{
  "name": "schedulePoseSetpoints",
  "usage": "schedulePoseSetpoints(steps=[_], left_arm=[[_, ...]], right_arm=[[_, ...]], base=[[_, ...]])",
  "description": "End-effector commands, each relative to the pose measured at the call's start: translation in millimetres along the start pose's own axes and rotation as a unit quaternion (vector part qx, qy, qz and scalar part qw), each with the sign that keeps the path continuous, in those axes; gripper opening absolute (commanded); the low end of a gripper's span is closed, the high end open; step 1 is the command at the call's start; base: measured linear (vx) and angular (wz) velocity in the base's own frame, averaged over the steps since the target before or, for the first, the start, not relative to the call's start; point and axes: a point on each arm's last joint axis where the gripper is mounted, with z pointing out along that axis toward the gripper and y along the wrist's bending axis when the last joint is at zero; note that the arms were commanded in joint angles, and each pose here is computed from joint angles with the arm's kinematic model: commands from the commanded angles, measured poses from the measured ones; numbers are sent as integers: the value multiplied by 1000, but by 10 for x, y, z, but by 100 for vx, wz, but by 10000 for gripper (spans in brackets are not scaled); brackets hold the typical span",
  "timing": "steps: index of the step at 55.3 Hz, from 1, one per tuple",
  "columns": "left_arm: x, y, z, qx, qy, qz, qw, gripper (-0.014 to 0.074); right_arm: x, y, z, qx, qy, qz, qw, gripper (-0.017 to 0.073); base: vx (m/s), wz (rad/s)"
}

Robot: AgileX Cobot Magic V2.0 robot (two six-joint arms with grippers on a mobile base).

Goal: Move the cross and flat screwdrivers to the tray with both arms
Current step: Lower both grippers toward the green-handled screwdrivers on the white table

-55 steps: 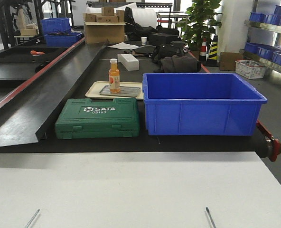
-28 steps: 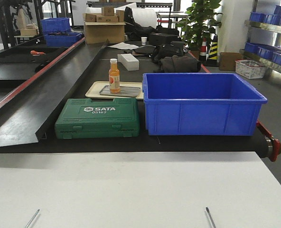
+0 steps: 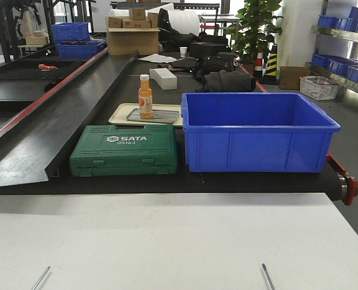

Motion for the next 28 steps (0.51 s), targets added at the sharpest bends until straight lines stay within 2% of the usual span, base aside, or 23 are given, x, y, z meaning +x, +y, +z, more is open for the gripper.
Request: schedulePoseSetpoints(steps=[1, 7, 11, 16, 22, 28], left_arm=[[-319, -39, 135, 1, -22, 17, 1000, 212], [-412, -53, 332, -1, 2, 25, 1000, 318], [-343, -47, 460, -4, 36, 25, 999, 367], [-196, -38, 556, -5, 98, 25, 995, 389], [13, -28, 629, -6, 190, 24, 982, 388], [210, -20, 656, -7, 279, 23, 960, 390]], right_arm=[[-348, 2, 132, 1, -7, -4, 1000, 15], [-358, -2, 329, 3, 70, -6, 998, 49], [-231, -6, 454, 5, 135, -6, 991, 79], [-82, -9, 583, 6, 195, -5, 981, 146], [63, -10, 733, 6, 240, -5, 971, 248], [184, -11, 850, 6, 270, -5, 963, 363]], base=[[0, 0], [0, 0], [0, 0], [0, 0], [0, 0], [0, 0]])
